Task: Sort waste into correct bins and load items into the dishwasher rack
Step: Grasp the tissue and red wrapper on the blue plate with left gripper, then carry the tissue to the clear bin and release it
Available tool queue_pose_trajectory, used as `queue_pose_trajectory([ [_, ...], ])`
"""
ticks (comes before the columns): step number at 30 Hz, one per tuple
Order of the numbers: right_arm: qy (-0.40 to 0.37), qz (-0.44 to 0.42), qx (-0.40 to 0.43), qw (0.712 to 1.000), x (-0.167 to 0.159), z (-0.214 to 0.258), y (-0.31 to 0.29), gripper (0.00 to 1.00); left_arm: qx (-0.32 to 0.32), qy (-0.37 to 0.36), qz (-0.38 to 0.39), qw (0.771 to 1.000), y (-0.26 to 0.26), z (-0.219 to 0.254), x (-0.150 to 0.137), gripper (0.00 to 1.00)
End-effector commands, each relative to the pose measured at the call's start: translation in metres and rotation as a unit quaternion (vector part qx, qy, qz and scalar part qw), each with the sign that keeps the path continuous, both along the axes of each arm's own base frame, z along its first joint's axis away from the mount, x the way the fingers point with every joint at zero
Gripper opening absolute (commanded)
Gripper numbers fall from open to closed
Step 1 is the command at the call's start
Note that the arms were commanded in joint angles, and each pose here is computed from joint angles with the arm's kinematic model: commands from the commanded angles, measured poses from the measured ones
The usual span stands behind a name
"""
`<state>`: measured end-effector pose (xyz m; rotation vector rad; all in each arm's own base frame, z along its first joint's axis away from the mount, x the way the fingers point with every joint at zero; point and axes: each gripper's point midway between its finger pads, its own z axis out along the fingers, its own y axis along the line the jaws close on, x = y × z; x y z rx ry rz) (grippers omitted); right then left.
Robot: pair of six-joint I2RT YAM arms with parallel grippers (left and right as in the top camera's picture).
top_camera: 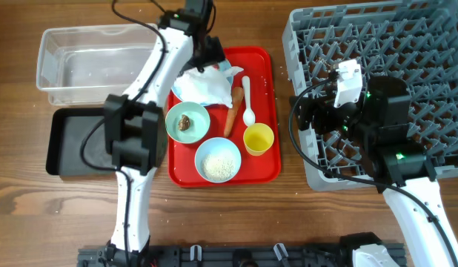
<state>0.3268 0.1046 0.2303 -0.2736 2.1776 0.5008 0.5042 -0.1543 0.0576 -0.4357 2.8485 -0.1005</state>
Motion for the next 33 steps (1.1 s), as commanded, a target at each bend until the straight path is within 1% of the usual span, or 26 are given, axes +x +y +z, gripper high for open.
queue_pose_trajectory([
  [1,-0.001,0.002,0.010,1.000,0.000,0.007,0.002,1.00,0.001,0.018,-0.005,1.000,0.000,-0.025,0.001,1.00],
  [8,0.000,0.002,0.010,1.000,0.000,0.007,0.002,1.00,0.015,0.062,-0.006,0.998,0.002,-0.060,-0.012,0.99],
  [9,0.000,0.002,0.010,1.000,0.000,0.006,0.002,1.00,0.017,0.067,-0.006,0.998,0.003,-0.064,-0.014,0.94],
  [10,0.000,0.002,0.010,1.000,0.000,0.006,0.002,1.00,0.019,0.074,-0.007,0.997,0.003,-0.069,-0.016,0.86],
  [12,0.001,0.002,0.010,1.000,0.000,0.006,0.002,1.00,0.021,0.081,-0.008,0.996,0.003,-0.076,-0.018,0.55],
  [13,0.001,0.002,0.010,1.000,0.000,0.006,0.002,1.00,0.022,0.082,-0.008,0.996,0.003,-0.078,-0.018,0.46],
  [14,0.002,0.002,0.010,1.000,0.000,0.006,0.002,1.00,0.022,0.082,-0.008,0.996,0.003,-0.079,-0.018,0.40],
  [15,0.002,0.002,0.010,1.000,0.000,0.006,0.002,1.00,0.021,0.080,-0.008,0.997,0.002,-0.079,-0.017,0.31],
  [16,0.003,0.002,0.009,1.000,-0.001,0.005,0.002,1.00,0.020,0.077,-0.008,0.997,0.002,-0.079,-0.016,0.12],
  [17,0.004,0.002,0.009,1.000,-0.001,0.005,0.002,1.00,0.020,0.075,-0.008,0.997,0.001,-0.078,-0.015,0.04],
  [20,0.008,0.002,0.009,1.000,-0.002,0.003,0.002,1.00,0.018,0.069,-0.010,0.997,0.001,-0.072,-0.012,0.04],
  [22,0.008,0.002,0.008,1.000,-0.002,0.003,0.002,1.00,0.014,0.053,-0.020,0.998,0.000,-0.048,-0.008,0.04],
  [25,0.008,0.000,0.007,1.000,-0.002,0.003,0.001,1.00,0.003,0.008,-0.024,1.000,-0.003,0.010,0.000,0.04],
  [28,0.008,0.000,0.007,1.000,-0.002,0.003,0.001,1.00,-0.011,-0.039,-0.032,0.999,0.001,0.070,0.003,0.04],
  [31,0.008,-0.001,0.006,1.000,-0.001,0.003,0.001,1.00,-0.014,-0.084,-0.039,0.996,0.019,0.125,0.000,0.04],
  [33,0.008,-0.001,0.006,1.000,-0.001,0.003,0.001,0.99,-0.010,-0.104,-0.034,0.994,0.038,0.149,-0.002,0.04],
])
